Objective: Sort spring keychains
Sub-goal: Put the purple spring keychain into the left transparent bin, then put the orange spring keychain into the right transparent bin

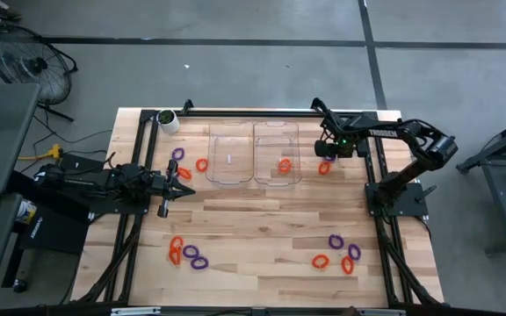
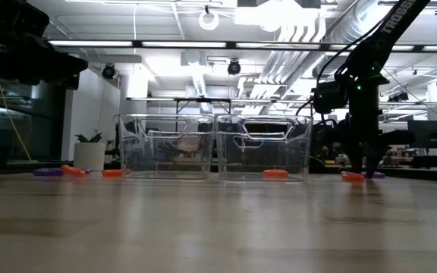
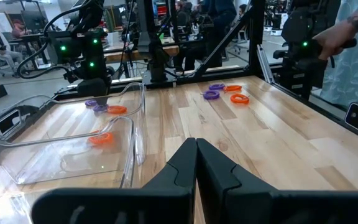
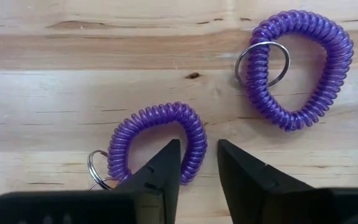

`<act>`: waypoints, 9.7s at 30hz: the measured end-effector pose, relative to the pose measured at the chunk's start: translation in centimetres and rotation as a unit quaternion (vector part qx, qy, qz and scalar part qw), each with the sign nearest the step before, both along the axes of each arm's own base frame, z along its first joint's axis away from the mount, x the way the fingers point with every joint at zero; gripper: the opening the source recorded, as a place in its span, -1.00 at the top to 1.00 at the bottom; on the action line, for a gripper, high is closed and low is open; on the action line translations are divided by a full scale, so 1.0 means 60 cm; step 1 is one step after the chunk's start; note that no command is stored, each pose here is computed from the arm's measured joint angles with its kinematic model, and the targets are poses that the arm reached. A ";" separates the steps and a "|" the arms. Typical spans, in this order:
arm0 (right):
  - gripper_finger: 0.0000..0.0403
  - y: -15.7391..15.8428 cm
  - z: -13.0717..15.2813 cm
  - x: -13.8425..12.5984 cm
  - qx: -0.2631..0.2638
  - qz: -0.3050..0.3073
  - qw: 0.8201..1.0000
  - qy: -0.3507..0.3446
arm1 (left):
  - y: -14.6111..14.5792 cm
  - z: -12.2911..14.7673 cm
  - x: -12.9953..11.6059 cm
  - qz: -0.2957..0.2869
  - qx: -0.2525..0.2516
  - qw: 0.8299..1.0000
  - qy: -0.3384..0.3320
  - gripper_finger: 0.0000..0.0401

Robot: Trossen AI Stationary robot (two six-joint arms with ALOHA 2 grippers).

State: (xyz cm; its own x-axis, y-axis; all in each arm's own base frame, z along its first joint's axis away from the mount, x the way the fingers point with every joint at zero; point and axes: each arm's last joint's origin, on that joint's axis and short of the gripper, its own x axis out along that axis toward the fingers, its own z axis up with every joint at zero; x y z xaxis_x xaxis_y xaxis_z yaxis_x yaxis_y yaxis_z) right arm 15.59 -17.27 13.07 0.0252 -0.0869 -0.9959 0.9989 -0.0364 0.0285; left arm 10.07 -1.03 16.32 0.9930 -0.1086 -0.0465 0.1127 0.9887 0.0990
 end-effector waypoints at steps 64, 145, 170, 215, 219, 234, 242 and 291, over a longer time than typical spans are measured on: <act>0.97 0.003 0.332 0.153 -0.333 0.326 0.839 -0.280 | 0.000 0.000 0.000 0.000 0.000 1.000 0.000 1.00; 0.03 -0.095 0.279 0.254 -0.210 0.331 0.920 0.005 | 0.000 0.000 0.000 0.000 0.000 1.000 0.000 1.00; 0.03 -0.115 0.180 0.103 0.017 0.269 0.961 0.062 | 0.000 0.000 0.000 0.000 0.000 1.000 0.000 1.00; 0.03 0.104 0.030 0.007 -0.018 -0.057 0.995 -0.081 | 0.000 0.000 0.000 0.000 0.000 1.000 0.000 1.00; 0.03 0.101 0.015 0.010 -0.008 -0.060 0.996 -0.061 | 0.000 0.000 0.000 0.000 0.000 1.000 0.000 1.00; 0.24 0.099 -0.003 0.015 0.006 -0.011 0.999 -0.030 | 0.000 0.000 0.000 0.000 0.000 1.000 0.000 1.00; 0.67 0.101 -0.005 0.011 0.011 0.019 1.000 -0.015 | 0.000 0.000 0.000 0.000 0.000 1.000 0.000 1.00; 1.00 0.026 0.331 0.116 -0.247 0.237 0.934 -0.101 | 0.000 0.000 0.000 0.000 0.000 1.000 0.000 1.00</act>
State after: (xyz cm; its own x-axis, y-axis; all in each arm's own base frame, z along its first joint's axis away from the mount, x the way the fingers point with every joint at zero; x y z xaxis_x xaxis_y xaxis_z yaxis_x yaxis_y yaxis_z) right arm 22.53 -15.70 32.92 0.3594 -0.4659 -0.8086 0.8726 0.4750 0.1142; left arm 10.08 -1.02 16.32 0.9930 -0.1084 -0.0463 0.1125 0.9887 0.0990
